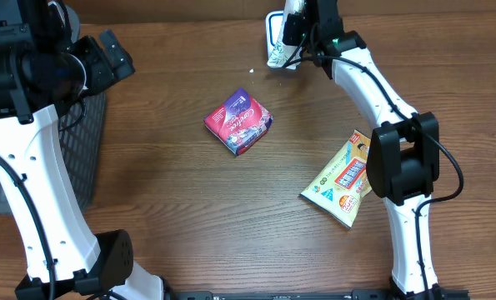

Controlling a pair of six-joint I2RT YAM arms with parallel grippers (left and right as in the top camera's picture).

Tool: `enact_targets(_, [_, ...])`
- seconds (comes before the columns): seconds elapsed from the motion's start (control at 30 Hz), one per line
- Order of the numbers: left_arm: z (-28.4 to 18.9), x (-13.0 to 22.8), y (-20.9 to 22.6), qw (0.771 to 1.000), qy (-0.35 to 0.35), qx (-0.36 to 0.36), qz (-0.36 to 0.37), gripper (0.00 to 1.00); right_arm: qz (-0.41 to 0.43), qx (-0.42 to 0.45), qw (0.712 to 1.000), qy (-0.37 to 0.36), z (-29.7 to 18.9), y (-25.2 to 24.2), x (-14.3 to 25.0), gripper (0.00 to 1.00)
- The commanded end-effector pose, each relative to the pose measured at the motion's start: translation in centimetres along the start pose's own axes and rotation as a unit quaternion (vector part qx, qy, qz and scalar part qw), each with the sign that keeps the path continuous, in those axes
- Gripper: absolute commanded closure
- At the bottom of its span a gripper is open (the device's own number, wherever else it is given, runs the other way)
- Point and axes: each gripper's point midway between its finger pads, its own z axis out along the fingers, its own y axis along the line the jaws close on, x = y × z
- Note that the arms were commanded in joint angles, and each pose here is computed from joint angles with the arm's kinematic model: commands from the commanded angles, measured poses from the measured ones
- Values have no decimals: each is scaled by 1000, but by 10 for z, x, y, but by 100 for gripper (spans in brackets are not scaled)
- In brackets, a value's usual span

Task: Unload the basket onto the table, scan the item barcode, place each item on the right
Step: 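Hold the white tube up in front of the scanner face, then carry the white tube off the table to the right and release it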

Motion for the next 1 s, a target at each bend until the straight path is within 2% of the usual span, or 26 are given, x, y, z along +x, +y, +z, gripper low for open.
enact_targets(0.0, [1,0,0,1000,0,-2,-1,0,4,-17,995,-96,-58,12,-88,96])
enact_targets(0.23, [1,0,0,1000,0,-2,-1,0,32,19,988,-149,-125,-43,-150,96])
enact_targets(0.43, [1,0,0,1000,0,-2,-1,0,79,110,978,-157,-180,-147,-172,96])
enact_targets(0.53, [1,0,0,1000,0,-2,-1,0,123,198,964,-129,-203,-225,-156,96])
enact_targets(0.7, [1,0,0,1000,0,-2,-1,0,253,315,911,-83,-254,-346,-107,96])
enact_targets(0.97, [1,0,0,1000,0,-2,-1,0,347,405,845,-45,-327,-464,-45,96])
